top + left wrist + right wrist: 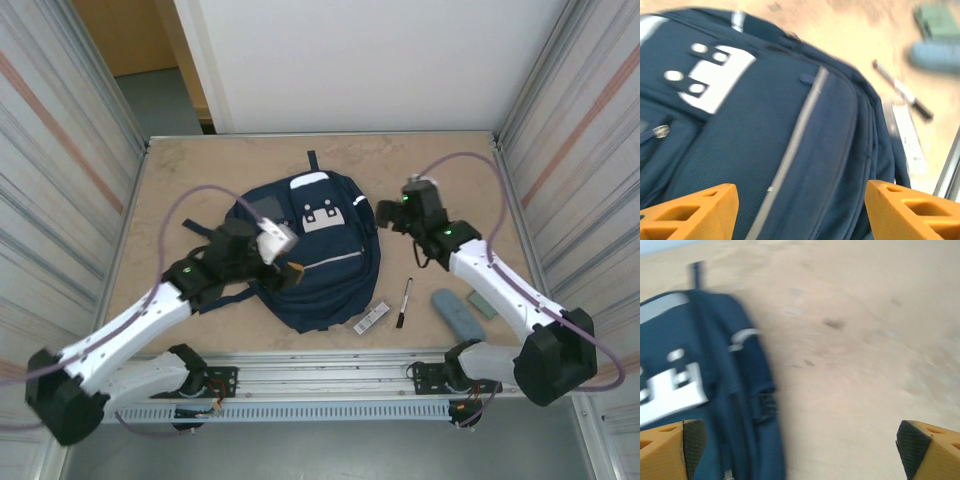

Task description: Pack books, pencil case, and school supplies into a backpack

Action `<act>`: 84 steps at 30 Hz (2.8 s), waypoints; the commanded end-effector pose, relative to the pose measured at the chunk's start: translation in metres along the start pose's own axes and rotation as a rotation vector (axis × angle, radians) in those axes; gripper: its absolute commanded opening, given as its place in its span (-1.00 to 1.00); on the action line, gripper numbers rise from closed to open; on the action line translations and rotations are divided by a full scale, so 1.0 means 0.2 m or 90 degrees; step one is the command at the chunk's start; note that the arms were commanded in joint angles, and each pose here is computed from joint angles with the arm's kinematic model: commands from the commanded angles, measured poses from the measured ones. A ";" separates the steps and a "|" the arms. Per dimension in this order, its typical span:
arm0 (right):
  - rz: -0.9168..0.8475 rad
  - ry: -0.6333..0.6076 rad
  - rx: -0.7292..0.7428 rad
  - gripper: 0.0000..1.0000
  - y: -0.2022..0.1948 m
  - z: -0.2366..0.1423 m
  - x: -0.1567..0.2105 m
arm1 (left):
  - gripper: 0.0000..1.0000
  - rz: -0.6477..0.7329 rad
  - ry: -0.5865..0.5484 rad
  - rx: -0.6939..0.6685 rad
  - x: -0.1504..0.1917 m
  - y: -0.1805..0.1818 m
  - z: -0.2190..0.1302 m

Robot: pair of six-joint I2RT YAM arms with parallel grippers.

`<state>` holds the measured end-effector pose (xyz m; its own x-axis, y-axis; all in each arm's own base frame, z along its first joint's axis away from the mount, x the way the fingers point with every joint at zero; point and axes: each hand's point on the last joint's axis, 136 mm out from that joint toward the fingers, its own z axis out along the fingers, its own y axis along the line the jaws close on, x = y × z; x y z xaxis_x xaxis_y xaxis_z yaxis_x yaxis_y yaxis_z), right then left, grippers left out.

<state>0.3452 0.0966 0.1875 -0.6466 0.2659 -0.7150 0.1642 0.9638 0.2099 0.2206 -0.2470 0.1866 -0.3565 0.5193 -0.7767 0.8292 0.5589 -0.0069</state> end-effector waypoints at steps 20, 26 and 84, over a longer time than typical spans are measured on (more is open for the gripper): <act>0.292 0.203 0.133 0.97 -0.46 -0.11 0.45 | 0.29 0.292 0.250 -0.174 0.17 0.20 0.39; 0.255 0.244 0.107 0.97 -0.35 -0.17 0.50 | -0.69 0.234 0.232 -0.205 0.10 0.29 0.37; 0.208 0.320 -0.045 0.97 0.04 0.24 0.49 | -1.00 -0.085 0.024 -0.101 -0.08 0.48 0.07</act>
<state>0.3084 0.1148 0.0690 -0.7970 0.5585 -0.2298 0.4560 0.8060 0.3774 0.3118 -0.2068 0.1712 -0.4976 0.5071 -0.7037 0.6968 0.7169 0.0239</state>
